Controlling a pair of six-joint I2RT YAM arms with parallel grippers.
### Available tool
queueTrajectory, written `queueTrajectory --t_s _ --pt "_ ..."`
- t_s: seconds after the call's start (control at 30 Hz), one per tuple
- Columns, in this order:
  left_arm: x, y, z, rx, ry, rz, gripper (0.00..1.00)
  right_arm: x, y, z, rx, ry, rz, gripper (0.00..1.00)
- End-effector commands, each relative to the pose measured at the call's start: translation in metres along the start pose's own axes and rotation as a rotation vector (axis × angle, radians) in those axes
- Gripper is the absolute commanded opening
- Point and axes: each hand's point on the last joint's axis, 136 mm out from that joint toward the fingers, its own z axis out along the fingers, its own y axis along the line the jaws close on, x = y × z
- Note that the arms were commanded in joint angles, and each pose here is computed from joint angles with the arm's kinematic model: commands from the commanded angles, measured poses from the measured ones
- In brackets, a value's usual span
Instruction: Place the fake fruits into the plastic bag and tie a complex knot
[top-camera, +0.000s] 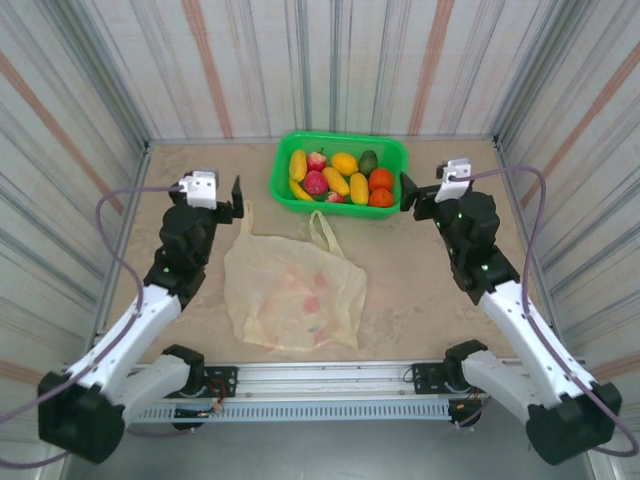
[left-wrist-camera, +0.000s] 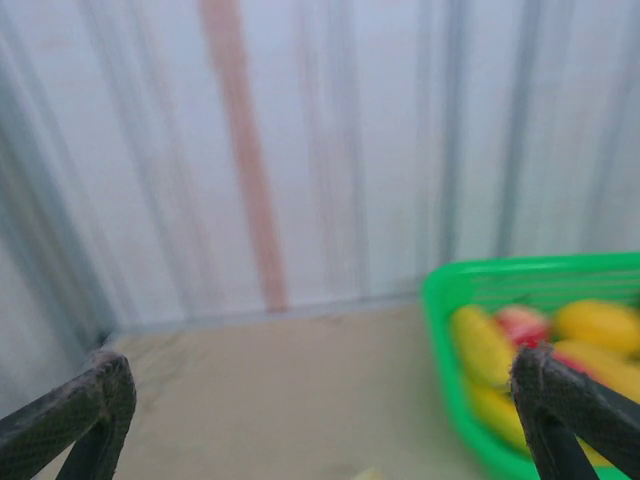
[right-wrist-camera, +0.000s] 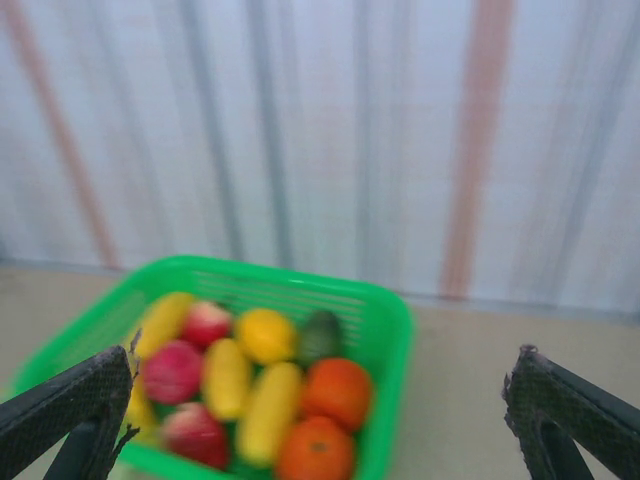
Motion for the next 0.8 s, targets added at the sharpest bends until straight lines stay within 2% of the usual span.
queueTrajectory --t_s 0.0,0.07,0.1,0.17,0.2,0.27,0.33,0.43,0.57,0.67,0.77 --pt "-0.016 -0.033 -0.045 0.129 0.099 0.006 0.99 0.009 0.028 -0.036 -0.001 0.174 0.015 0.99" --pt "-0.018 -0.044 -0.066 0.146 0.19 0.022 0.99 0.011 0.023 -0.053 0.077 0.311 0.044 0.99" --pt "-0.015 -0.048 -0.077 0.168 0.254 0.03 0.99 0.014 0.026 -0.059 0.045 0.387 0.041 0.99" --pt "0.0 -0.059 -0.104 0.314 0.433 0.053 0.99 0.026 0.019 -0.065 0.052 0.464 0.111 0.99" --pt "0.008 -0.055 -0.114 0.318 0.5 -0.005 0.99 0.029 0.02 -0.066 0.006 0.48 0.179 0.99" --pt "0.027 -0.048 -0.124 0.292 0.54 -0.134 0.99 0.032 0.039 -0.064 -0.176 0.497 0.308 0.99" --pt "0.037 -0.049 -0.13 0.322 0.54 -0.261 0.99 0.043 0.039 -0.053 -0.168 0.536 0.357 0.99" --pt "0.053 -0.038 -0.123 0.256 0.637 -0.349 0.99 0.074 0.064 -0.035 -0.241 0.648 0.374 0.99" --pt "0.074 -0.032 -0.107 0.211 0.806 -0.372 0.99 0.134 0.112 -0.012 -0.281 0.868 0.19 0.95" --pt "0.083 -0.033 -0.097 0.204 0.831 -0.422 0.99 0.186 0.14 0.003 -0.319 1.061 0.154 0.92" --pt "0.084 -0.03 -0.086 0.176 0.809 -0.487 0.99 0.224 0.157 0.012 -0.349 1.16 0.1 0.93"
